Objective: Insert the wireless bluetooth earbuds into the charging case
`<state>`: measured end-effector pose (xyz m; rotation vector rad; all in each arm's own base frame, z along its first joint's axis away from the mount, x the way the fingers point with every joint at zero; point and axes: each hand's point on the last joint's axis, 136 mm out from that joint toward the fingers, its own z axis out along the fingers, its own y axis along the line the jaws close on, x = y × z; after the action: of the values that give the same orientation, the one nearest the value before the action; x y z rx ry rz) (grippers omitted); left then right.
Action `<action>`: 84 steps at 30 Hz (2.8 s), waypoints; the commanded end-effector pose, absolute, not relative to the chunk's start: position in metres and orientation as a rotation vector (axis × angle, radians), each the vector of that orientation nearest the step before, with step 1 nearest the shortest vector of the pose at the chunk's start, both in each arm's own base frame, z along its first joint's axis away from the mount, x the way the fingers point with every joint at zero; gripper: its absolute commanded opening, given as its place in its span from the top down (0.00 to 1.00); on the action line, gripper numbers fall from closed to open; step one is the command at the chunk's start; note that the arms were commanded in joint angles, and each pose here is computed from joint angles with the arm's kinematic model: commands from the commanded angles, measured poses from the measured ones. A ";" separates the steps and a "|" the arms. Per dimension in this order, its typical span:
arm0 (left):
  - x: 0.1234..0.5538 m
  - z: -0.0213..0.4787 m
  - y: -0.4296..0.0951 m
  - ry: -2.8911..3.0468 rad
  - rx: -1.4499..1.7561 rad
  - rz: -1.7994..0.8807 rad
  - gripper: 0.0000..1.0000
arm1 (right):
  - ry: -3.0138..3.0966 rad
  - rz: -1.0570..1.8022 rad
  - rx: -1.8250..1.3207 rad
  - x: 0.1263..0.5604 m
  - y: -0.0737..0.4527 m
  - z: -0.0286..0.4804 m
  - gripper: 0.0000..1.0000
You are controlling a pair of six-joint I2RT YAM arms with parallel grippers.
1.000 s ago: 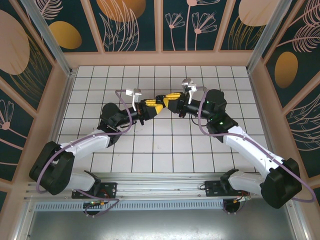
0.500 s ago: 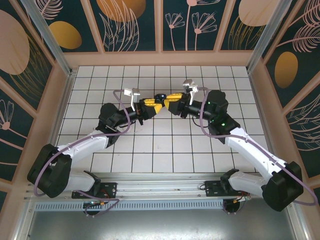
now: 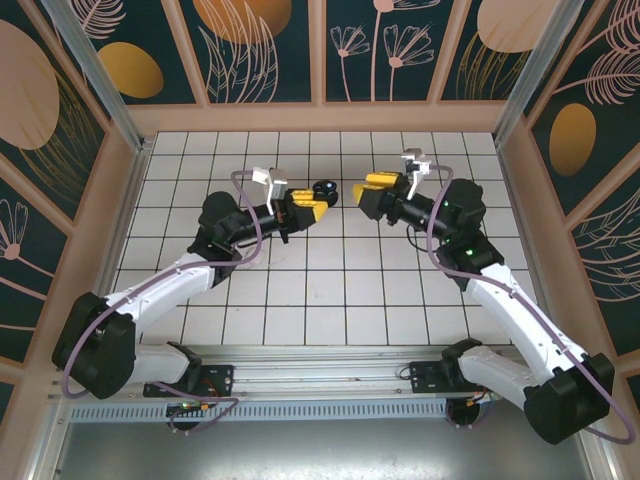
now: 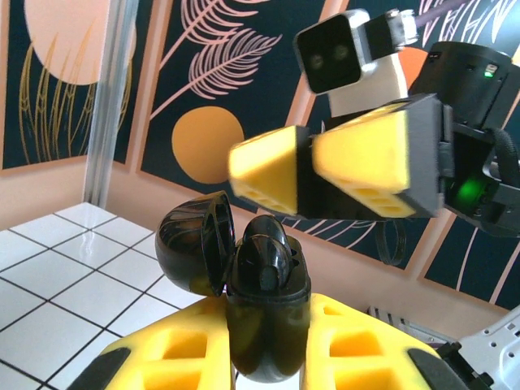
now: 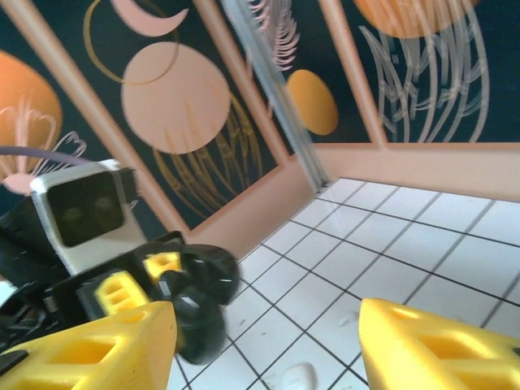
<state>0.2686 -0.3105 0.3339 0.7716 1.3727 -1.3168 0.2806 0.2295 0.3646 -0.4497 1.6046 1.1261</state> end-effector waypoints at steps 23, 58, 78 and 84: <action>0.270 0.270 -0.328 1.450 0.953 -1.291 1.00 | 2.065 1.308 -0.015 0.331 0.229 0.286 0.42; 0.300 0.234 -0.337 1.590 0.864 -1.229 1.00 | 2.098 1.539 -0.407 0.304 0.303 0.282 0.45; 0.304 0.211 -0.336 1.703 0.822 -1.238 1.00 | 1.798 1.278 -0.410 0.297 0.248 0.354 0.45; 0.306 0.240 -0.330 1.646 0.774 -1.293 1.00 | 1.705 1.214 -0.327 0.287 0.219 0.360 0.43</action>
<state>0.3041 -0.3358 0.2099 0.8126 1.7222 -1.2520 0.2870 0.2301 0.3602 -0.3539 1.7659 1.2653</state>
